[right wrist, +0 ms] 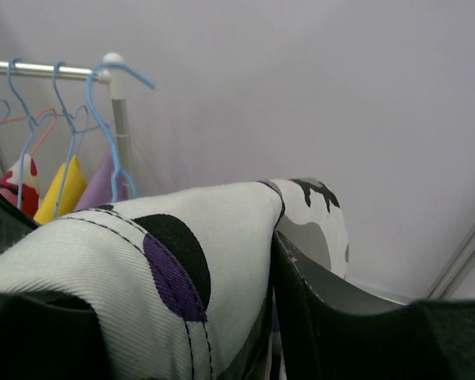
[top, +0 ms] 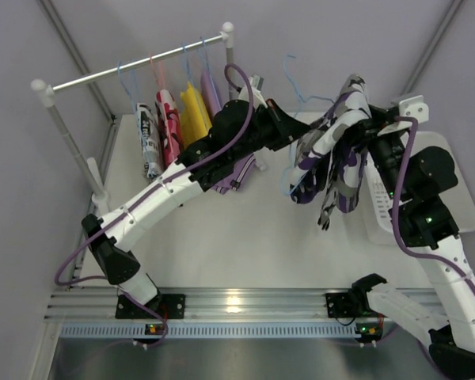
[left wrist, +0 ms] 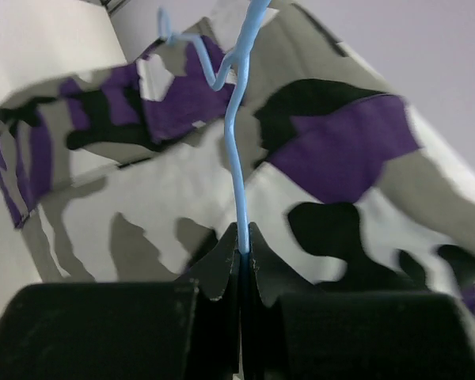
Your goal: Remove the trousers from the hanger
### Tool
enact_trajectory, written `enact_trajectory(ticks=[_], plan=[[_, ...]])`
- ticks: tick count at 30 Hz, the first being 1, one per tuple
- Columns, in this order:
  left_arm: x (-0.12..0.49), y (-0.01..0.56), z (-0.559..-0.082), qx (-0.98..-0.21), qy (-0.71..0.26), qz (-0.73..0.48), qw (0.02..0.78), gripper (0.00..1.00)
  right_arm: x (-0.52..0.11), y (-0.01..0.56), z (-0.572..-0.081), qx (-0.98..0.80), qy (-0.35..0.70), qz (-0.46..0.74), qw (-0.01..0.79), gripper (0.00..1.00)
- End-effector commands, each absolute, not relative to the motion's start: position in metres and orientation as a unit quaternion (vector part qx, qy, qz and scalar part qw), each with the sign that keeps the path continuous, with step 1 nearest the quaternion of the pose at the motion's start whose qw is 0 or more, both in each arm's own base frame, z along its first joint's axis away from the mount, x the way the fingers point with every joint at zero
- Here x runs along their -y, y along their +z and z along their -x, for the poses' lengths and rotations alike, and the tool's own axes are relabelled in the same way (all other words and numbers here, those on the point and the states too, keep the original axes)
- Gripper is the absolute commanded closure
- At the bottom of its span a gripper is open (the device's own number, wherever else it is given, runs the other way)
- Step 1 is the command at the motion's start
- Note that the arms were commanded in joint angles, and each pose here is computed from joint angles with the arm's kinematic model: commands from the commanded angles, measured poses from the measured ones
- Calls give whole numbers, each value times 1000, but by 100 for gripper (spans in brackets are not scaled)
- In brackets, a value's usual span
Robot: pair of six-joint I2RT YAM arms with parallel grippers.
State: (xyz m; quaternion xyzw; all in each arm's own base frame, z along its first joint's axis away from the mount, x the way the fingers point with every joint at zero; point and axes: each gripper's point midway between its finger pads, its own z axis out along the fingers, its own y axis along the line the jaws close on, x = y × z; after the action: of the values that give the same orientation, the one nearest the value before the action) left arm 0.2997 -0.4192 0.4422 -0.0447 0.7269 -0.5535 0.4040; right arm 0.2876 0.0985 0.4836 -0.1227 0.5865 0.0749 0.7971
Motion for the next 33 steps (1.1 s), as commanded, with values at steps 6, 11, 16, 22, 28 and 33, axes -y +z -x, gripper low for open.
enact_trajectory(ticks=[6,11,16,22,28,33], plan=[[411,459,-303,-699,-565,33,437,100,-71,596,-227,-448,104,72,885,100],[406,477,-307,-682,-573,33,454,100,-67,603,-223,-437,94,67,892,100],[403,483,-308,-680,-570,30,461,100,-58,621,-215,-412,72,62,906,100],[401,434,-309,-719,-538,38,438,100,-49,663,-209,-380,59,43,922,100],[400,418,-304,-727,-536,34,429,100,-39,694,-216,-356,15,23,934,100],[404,418,-298,-724,-550,28,416,100,-34,712,-219,-334,-18,18,942,100]])
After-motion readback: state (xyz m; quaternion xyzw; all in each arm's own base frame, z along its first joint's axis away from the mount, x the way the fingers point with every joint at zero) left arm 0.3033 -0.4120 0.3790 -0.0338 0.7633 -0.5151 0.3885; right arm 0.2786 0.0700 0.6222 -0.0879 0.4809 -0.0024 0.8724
